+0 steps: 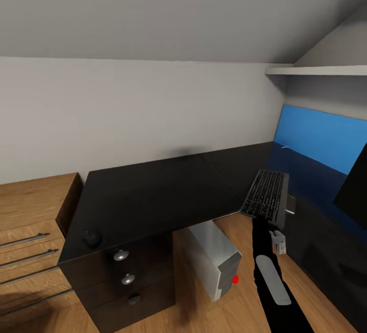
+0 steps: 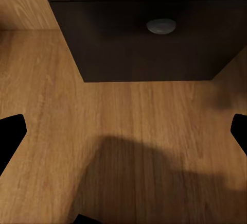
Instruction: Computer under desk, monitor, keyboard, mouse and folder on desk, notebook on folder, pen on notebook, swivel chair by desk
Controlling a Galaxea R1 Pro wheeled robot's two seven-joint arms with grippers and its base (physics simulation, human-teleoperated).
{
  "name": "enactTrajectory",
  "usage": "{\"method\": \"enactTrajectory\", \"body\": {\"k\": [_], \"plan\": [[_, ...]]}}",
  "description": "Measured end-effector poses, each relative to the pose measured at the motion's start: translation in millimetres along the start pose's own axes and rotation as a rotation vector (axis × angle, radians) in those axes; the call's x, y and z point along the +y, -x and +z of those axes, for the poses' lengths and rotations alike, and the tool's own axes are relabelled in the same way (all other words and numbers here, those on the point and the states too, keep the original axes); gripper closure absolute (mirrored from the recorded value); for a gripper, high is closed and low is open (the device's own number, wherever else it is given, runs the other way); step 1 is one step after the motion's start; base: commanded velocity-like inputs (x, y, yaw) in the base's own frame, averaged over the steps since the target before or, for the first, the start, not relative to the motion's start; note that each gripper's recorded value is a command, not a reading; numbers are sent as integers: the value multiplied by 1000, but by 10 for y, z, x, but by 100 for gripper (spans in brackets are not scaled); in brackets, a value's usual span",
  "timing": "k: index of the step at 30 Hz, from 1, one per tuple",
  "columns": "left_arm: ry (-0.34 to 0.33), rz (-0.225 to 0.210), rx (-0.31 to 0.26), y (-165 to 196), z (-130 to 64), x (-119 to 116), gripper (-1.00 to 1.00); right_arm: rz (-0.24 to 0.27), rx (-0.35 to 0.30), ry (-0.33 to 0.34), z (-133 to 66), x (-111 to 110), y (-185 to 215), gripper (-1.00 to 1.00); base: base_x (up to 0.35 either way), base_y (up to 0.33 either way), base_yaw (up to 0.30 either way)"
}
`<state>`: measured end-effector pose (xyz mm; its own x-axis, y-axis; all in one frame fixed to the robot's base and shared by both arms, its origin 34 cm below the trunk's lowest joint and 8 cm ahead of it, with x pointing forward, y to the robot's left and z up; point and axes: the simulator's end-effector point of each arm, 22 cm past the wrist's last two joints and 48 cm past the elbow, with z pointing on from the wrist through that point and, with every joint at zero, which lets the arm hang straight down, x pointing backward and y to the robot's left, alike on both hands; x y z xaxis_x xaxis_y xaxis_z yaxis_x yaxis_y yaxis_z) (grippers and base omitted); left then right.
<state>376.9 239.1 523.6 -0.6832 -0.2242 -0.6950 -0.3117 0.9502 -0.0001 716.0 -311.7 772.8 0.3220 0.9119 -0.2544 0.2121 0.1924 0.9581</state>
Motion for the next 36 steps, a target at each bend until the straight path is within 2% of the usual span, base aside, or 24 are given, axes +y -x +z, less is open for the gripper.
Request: {"method": "enactTrajectory", "body": {"k": [4,9,12,19,24,28,36], "plan": [[2,2,2,-11,1,8,-100,-17,41,18,-59,58,-186,100,0,0,0],[3,4,4,-27,2,16,-100,-76,177,81,-268,244,-790,100,0,0,0],[4,5,4,-27,2,19,-100,-95,228,102,-370,298,-1018,100,0,0,0],[7,4,1,-17,3,33,-100,-121,310,129,-566,369,-1389,100,0,0,85],[12,1,-6,7,6,54,-100,-131,345,134,-659,373,-1543,100,0,0,160],[17,6,2,-47,8,80,-100,-168,421,141,-875,311,-1887,100,0,0,166],[17,7,0,-52,9,84,-100,-191,473,169,-1040,364,-2097,100,-150,-23,167]]}}
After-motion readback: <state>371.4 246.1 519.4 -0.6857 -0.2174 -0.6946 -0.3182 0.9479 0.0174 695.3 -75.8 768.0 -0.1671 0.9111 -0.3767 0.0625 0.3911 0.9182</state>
